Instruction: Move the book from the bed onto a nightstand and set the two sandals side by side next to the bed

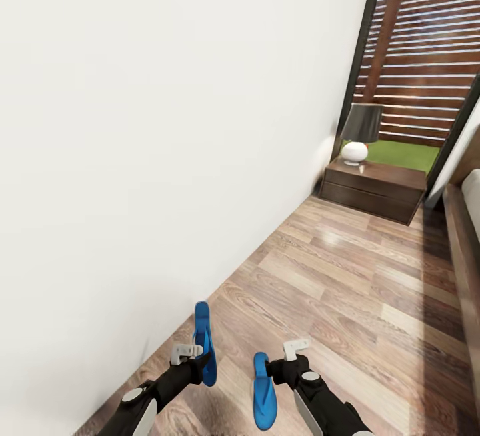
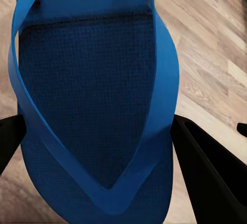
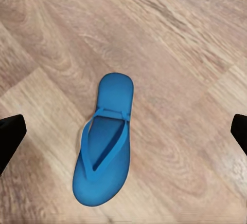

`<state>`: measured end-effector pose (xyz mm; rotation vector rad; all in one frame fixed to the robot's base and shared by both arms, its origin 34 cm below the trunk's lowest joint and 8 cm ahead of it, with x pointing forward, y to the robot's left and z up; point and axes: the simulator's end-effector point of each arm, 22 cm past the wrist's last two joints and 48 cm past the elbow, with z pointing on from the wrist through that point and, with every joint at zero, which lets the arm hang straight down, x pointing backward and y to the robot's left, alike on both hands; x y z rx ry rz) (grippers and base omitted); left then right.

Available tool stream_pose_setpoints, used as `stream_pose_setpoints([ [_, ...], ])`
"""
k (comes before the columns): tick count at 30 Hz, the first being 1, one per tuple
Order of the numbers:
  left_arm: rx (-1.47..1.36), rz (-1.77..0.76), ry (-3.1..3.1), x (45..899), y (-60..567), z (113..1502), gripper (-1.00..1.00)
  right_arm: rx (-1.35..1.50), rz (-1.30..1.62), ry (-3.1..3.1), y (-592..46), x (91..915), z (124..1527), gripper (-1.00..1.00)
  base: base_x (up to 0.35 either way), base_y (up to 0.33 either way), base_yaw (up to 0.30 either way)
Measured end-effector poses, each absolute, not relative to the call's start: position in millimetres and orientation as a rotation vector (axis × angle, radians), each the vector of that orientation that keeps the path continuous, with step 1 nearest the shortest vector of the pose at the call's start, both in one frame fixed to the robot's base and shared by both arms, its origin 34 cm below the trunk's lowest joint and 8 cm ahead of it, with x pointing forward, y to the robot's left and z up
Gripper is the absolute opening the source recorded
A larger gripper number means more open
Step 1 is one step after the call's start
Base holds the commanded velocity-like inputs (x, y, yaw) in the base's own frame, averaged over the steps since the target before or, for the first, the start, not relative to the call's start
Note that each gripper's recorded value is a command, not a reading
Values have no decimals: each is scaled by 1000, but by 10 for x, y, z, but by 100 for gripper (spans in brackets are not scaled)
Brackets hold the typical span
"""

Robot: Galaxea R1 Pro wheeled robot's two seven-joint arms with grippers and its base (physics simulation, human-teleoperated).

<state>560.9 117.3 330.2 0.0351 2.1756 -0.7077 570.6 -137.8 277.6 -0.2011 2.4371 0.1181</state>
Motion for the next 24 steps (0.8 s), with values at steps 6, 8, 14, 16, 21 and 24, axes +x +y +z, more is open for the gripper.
stream_pose_setpoints([
  [6,28,-712,2199,5563,1170,3179,-100,-201,121,2462,-1381,5648,2649,100,0,0,0],
  [8,25,-713,2207,5548,1170,3138,-100,-201,122,2470,-1381,5629,2609,100,0,0,0],
  [14,17,-717,2230,5500,1170,3017,-100,-198,125,2489,-1386,5580,2493,100,0,0,0],
  [16,14,-718,2238,5483,1170,2976,-100,-198,127,2497,-1385,5560,2453,100,0,0,0],
  [21,7,-722,2258,5440,1169,2876,-100,-198,130,2517,-1382,5503,2351,100,0,0,0],
  [24,2,-724,2270,5412,1169,2815,-100,-199,132,2529,-1376,5469,2291,100,0,0,0],
])
